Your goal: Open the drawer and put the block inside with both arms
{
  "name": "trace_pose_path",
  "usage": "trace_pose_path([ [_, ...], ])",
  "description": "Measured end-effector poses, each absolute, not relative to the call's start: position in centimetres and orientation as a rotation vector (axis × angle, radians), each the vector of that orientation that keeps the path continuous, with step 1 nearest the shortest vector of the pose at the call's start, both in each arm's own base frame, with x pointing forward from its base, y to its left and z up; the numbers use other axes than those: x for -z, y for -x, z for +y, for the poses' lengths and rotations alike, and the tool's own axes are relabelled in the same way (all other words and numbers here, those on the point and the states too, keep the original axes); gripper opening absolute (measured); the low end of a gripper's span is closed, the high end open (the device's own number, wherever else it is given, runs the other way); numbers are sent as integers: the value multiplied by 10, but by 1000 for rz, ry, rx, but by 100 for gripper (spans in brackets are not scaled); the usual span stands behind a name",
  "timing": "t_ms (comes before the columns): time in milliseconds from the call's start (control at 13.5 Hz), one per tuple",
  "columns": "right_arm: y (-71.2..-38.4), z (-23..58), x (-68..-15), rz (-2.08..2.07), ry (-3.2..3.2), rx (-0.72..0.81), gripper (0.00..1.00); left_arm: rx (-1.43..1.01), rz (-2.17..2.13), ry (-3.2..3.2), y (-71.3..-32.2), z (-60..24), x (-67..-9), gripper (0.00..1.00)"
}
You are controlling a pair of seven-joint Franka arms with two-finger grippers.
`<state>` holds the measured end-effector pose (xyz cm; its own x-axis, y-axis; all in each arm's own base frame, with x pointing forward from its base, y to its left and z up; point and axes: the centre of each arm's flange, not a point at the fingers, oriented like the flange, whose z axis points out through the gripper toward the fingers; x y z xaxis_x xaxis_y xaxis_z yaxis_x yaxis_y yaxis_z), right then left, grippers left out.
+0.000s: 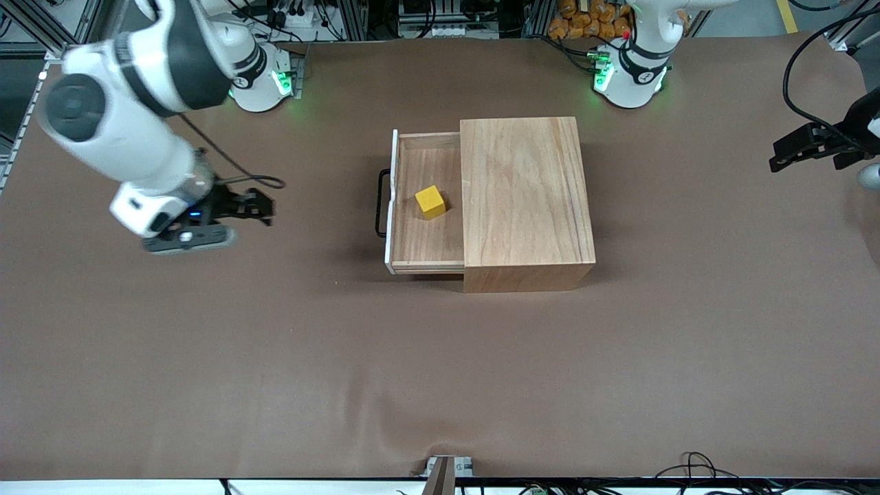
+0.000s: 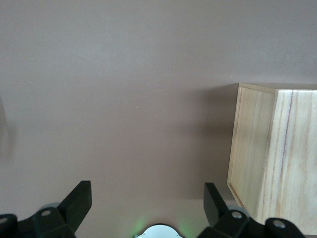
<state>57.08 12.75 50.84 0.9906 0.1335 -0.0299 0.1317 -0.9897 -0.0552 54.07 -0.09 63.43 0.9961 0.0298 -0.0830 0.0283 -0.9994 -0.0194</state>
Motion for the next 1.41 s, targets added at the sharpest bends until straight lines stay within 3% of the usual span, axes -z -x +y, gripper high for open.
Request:
trace_pose_path([
  [371,-547,34,-557,-67,3077,-104,100,-119,-45,3121,-541,-1,-637,100],
  [817,-519,6,-648,-3,3078,-100,100,-115,-46,3121,-541,-1,-638,100],
  [1410,-509,0,-663,42,3081,-157,100,-118,-47,3121,-541,0,-637,100],
])
